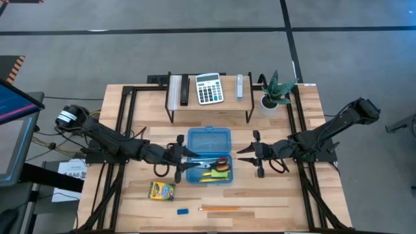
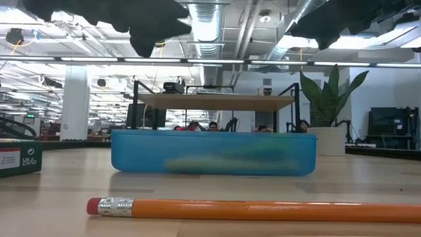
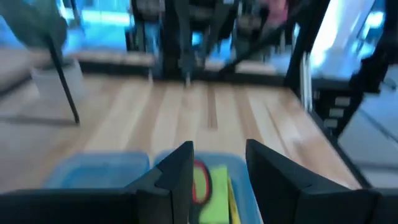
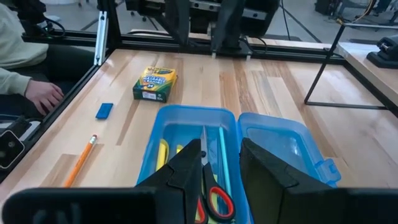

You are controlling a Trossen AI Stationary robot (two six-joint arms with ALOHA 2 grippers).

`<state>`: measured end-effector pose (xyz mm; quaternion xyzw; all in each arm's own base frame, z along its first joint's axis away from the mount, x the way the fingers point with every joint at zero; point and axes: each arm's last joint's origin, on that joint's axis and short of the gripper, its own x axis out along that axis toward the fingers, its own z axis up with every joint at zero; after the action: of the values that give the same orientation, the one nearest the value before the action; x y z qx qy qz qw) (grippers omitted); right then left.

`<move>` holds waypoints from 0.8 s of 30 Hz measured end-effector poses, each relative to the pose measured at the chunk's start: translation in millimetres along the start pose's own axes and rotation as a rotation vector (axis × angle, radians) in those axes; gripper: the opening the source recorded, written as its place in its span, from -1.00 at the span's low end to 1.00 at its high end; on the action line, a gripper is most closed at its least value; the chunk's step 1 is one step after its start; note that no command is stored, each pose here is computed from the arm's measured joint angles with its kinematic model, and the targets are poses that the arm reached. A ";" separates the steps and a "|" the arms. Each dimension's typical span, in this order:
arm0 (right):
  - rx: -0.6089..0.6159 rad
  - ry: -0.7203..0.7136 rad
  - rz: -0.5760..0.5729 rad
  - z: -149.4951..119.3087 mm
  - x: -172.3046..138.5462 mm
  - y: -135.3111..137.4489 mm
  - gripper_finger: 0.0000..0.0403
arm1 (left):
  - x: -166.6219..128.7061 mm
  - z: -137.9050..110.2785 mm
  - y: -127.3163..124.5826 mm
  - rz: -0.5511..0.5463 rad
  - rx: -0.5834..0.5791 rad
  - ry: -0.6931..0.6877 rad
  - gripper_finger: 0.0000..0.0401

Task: Pack school essentials
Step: Put the orange pencil into the blue supply box

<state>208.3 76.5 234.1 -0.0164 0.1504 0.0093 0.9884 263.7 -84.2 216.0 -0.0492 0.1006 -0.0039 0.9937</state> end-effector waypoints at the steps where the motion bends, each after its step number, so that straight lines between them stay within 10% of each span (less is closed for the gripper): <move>1: 0.000 0.000 0.000 0.0 0.0 0.0 -0.36 | -1.6 -1.1 0.8 -0.004 -0.001 -0.035 -0.34; 24: 0.027 -0.165 0.175 15.8 -7.4 39.6 -0.36 | -4.8 -7.9 3.4 -0.006 -0.013 -0.056 -0.34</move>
<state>205.1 116.5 250.2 0.0108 0.0696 0.0949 0.9930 257.5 -81.5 208.8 -0.0560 0.0728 -0.0046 0.9958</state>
